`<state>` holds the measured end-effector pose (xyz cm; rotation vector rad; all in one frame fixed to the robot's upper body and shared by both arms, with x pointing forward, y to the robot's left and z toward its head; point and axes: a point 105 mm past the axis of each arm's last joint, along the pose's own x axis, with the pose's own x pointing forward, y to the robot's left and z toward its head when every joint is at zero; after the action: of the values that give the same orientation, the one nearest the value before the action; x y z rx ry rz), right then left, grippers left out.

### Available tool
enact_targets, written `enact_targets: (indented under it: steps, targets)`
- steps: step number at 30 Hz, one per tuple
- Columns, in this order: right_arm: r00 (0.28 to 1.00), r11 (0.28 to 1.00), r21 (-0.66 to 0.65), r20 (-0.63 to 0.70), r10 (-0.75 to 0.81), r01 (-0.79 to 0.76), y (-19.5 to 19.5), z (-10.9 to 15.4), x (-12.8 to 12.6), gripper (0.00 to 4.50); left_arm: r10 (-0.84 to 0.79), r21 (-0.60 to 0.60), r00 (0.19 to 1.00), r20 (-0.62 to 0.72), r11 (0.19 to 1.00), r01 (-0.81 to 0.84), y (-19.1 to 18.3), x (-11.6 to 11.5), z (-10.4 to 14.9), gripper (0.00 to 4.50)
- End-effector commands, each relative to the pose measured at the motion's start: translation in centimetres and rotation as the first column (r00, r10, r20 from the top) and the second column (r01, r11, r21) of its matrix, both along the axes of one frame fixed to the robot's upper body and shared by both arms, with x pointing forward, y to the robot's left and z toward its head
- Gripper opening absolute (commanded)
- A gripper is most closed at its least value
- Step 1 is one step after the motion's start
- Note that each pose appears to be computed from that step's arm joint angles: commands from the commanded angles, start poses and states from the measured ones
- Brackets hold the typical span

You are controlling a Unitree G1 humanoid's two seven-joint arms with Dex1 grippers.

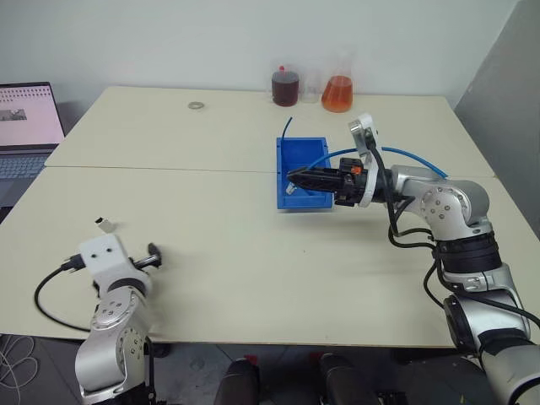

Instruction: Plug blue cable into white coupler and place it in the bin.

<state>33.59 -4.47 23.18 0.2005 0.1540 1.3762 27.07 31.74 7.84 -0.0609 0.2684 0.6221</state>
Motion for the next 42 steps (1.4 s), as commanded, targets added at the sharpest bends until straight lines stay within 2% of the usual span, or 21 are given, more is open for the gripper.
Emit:
enact_targets:
  steps: [1, 5, 8, 11, 14, 28, 29, 31, 35, 42]
  targets:
    - [0.998, 1.0, 0.003, 0.056, 0.008, -0.008, 0.3, 1.1, 0.1, 0.17, 0.063, 0.067, 0.997, 0.034, 0.996, -0.065, 1.5, 1.1, 1.3, 4.45]
    - [0.998, 1.0, -0.013, 0.055, -0.017, 0.018, -0.1, 0.9, 0.5, 0.17, 0.042, 0.066, 0.997, 0.071, 0.997, -0.047, 1.7, 3.9, 1.7, 4.45]
    - [0.998, 0.999, 0.0, 0.046, -0.034, 0.034, -0.4, 1.4, 0.6, 0.17, 0.067, 0.076, 0.995, 0.076, 0.994, -0.073, 2.4, 4.9, 2.0, 4.45]
    - [0.998, 0.998, 0.013, 0.034, -0.06, 0.059, -0.9, 1.8, 0.9, 0.17, 0.128, 0.03, 0.988, 0.084, 0.991, -0.131, 3.3, 5.1, 1.7, 4.45]
    - [0.997, 0.997, 0.023, 0.022, -0.079, 0.079, -1.2, 2.0, 1.1, 0.17, 0.167, 0.037, 0.983, 0.08, 0.985, -0.171, 4.1, 5.0, 1.8, 4.45]
    - [0.989, 0.988, 0.027, -0.009, -0.151, 0.151, -1.9, 1.7, 1.3, 0.17, 0.204, -0.037, 0.971, 0.122, 0.979, -0.201, 7.0, 6.3, 2.2, 4.45]
    - [0.988, 0.988, 0.026, -0.008, -0.152, 0.152, -2.0, 1.7, 1.3, 0.17, 0.198, -0.056, 0.972, 0.126, 0.98, -0.192, 6.7, 6.5, 2.0, 4.17]
    - [0.988, 0.988, 0.025, -0.006, -0.151, 0.152, -2.0, 1.7, 1.2, 0.17, 0.19, -0.075, 0.973, 0.129, 0.981, -0.181, 6.2, 6.7, 1.8, 4.01]
    - [0.988, 0.988, 0.024, -0.005, -0.153, 0.153, -1.9, 1.7, 1.2, 0.17, 0.172, -0.084, 0.976, 0.133, 0.983, -0.162, 5.5, 6.9, 1.8, 3.2]
    - [0.988, 0.988, 0.009, -0.005, -0.153, 0.153, -1.8, 1.0, 1.1, 0.17, 0.161, -0.081, 0.977, 0.14, 0.985, -0.151, 5.2, 7.2, 2.4, 1.58]
